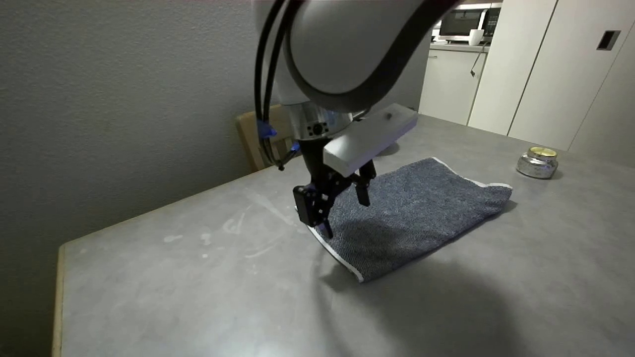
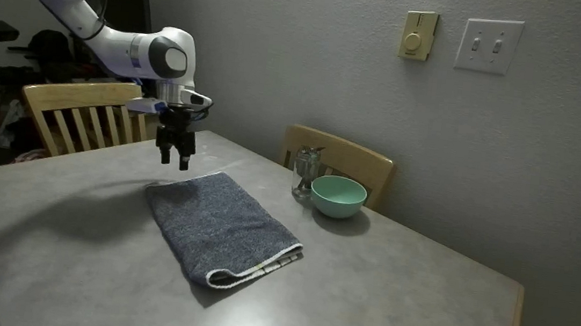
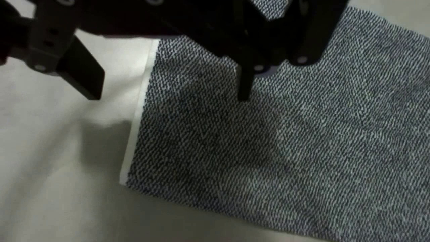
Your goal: Fold the grey towel on the table in half
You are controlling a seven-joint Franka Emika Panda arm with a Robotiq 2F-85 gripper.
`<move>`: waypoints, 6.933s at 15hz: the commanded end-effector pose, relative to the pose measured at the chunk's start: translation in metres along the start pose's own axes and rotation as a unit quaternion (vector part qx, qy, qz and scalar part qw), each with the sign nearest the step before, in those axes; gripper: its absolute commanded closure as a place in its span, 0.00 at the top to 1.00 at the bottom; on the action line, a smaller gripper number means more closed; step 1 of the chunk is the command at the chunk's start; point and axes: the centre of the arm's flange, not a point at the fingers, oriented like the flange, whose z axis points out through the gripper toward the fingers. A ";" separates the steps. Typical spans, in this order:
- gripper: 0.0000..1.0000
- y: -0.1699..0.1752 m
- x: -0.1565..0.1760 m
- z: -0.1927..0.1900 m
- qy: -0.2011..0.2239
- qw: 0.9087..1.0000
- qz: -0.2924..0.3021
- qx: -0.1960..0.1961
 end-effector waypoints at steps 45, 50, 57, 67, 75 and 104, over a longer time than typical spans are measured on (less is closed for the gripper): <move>1.00 -0.020 0.053 0.059 -0.005 0.994 0.080 -0.076; 1.00 -0.021 0.047 0.060 0.002 0.987 0.079 -0.141; 0.70 -0.023 0.047 0.060 0.005 0.984 0.079 -0.160; 0.01 -0.028 0.050 0.064 -0.011 0.984 0.074 -0.163; 0.02 -0.055 0.045 0.046 -0.027 0.991 -0.030 -0.126; 0.02 0.012 -0.021 -0.076 -0.011 0.990 -0.095 -0.105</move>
